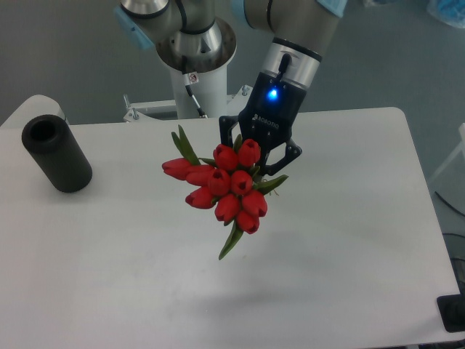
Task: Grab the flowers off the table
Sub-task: 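Lift the grasped tulip bouquet up off the table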
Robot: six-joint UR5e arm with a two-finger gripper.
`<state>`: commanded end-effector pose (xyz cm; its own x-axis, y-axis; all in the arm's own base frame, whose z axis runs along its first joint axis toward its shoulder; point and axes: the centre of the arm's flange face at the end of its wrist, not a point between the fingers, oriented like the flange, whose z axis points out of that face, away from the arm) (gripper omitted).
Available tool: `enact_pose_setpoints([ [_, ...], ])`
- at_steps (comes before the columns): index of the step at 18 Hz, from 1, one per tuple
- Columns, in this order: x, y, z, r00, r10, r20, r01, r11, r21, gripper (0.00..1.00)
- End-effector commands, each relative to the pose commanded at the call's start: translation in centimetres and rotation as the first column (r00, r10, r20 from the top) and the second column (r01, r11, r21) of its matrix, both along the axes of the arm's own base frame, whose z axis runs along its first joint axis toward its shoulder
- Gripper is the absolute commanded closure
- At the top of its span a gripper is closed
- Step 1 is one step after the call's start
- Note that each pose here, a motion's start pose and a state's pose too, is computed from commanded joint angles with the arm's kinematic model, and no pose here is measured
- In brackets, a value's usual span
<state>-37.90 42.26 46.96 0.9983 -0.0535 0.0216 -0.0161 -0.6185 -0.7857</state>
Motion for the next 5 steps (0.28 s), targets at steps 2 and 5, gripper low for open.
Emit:
enact_pose_setpoints([
  [2, 0.04, 0.07, -0.14, 1.000, -0.002, 0.001, 0.002, 1.000, -0.001, 0.67],
  [5, 0.07, 0.06, -0.29, 1.000, -0.002, 0.003, 0.002, 1.000, -0.002, 0.67],
])
